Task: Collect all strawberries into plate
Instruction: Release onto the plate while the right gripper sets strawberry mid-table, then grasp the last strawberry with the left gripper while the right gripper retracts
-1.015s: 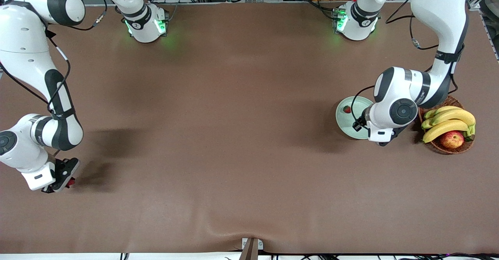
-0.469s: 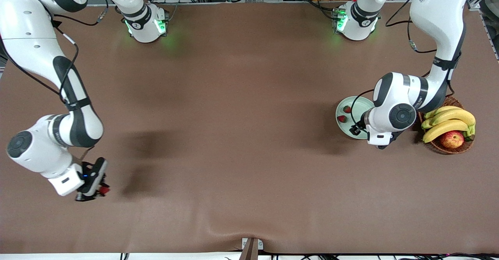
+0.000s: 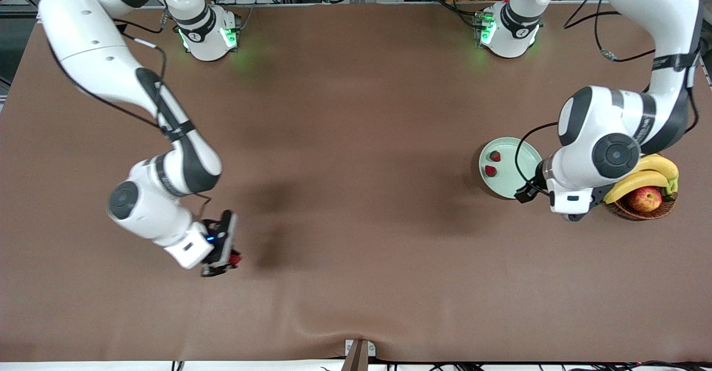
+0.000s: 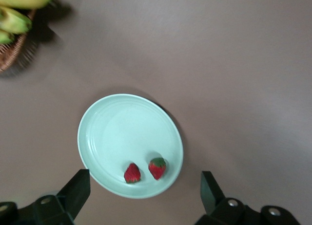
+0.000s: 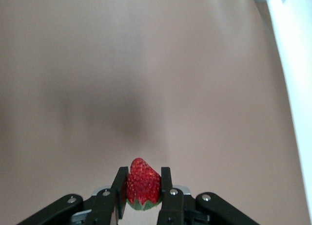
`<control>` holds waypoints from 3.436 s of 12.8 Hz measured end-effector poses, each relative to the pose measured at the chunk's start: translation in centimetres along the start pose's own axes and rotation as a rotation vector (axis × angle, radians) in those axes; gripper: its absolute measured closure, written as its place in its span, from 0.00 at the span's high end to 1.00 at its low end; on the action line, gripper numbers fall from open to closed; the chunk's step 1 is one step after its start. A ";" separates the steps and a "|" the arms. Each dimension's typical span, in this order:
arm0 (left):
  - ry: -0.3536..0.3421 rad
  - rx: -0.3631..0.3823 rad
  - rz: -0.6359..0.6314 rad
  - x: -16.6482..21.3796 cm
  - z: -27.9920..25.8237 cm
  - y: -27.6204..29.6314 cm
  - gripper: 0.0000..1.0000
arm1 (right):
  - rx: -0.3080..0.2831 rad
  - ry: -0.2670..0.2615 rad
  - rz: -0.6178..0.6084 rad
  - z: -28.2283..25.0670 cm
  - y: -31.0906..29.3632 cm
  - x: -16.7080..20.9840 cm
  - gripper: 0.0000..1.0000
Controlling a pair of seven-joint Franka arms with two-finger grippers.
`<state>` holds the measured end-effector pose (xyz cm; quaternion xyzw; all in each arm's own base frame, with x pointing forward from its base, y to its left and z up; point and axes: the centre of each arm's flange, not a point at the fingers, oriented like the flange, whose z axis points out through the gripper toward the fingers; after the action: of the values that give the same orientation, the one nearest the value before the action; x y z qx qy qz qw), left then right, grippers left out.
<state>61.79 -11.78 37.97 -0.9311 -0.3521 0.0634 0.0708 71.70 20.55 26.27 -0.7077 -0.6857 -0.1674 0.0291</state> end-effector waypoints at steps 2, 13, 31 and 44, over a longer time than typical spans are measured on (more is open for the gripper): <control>0.020 -0.031 0.026 -1.1 -3.0 1.3 1.00 | 0.030 0.016 0.038 1.5 -2.8 6.7 0.31; 0.086 -0.154 0.079 -3.4 -10.1 4.0 1.00 | 0.191 -0.070 0.436 10.0 -19.1 24.0 0.31; -0.111 -0.355 -0.182 -21.9 3.4 22.8 1.00 | -0.001 -0.310 0.969 -19.0 -4.9 -1.9 1.00; -0.160 -0.264 -0.552 -30.3 16.2 27.3 1.00 | 0.084 -0.392 1.449 -40.1 -9.9 -17.0 1.00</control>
<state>54.19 -50.78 19.28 -0.7935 -0.6012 0.0685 -0.0642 53.99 -6.10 57.48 -0.9971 -0.0467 0.0490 0.0361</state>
